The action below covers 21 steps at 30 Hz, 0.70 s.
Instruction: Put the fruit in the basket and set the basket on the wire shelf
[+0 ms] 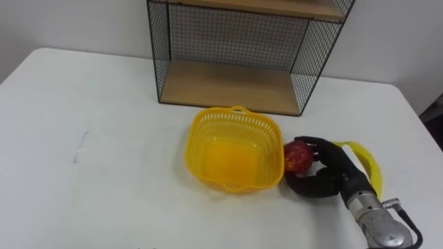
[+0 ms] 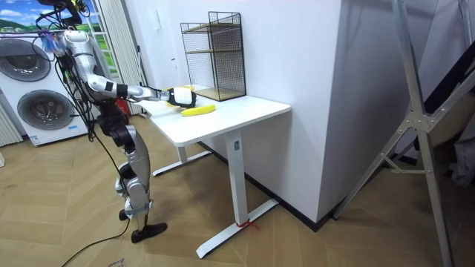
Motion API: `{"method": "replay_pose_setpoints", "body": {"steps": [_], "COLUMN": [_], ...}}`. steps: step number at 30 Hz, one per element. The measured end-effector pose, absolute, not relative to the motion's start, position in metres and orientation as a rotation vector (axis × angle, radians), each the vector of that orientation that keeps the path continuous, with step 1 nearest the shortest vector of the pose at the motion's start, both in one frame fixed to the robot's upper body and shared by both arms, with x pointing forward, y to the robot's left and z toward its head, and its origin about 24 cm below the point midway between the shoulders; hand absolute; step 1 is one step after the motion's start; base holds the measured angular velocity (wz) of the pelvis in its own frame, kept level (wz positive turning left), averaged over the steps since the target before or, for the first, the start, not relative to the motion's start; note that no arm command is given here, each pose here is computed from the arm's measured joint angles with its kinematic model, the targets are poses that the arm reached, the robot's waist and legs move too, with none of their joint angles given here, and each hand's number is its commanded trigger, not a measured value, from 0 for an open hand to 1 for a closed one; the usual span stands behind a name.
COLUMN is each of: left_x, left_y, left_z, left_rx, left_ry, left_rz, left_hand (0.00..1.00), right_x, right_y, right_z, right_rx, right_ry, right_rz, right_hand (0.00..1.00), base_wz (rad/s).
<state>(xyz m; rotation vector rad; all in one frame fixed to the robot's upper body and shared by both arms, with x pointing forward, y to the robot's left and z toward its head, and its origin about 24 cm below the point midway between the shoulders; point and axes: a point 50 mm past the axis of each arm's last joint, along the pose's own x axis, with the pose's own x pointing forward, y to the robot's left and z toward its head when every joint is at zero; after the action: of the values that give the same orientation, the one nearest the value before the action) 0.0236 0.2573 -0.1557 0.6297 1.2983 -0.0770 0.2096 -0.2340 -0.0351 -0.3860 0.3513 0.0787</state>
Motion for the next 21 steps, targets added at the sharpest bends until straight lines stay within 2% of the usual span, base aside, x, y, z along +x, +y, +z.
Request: {"method": "replay_pose_setpoints", "body": {"steps": [10,21], "left_x": [0.010,0.008], "left_y": [0.252,0.246], "left_z": [-0.158,-0.160], "left_rx": [0.611,0.583], "left_ry": [1.329,1.337], "left_rz": [-0.056,-0.042], "left_hand": [0.00,0.00], "right_x": [0.201,0.200], "right_y": [-0.236,-0.241], "right_z": [-0.041,-0.042], "right_rx": [-0.089,-0.016], "right_ry": [0.345,0.348], "right_rz": [-0.053,-0.120], "right_hand": [1.00,1.00], "base_wz": [0.00,-0.03]}}
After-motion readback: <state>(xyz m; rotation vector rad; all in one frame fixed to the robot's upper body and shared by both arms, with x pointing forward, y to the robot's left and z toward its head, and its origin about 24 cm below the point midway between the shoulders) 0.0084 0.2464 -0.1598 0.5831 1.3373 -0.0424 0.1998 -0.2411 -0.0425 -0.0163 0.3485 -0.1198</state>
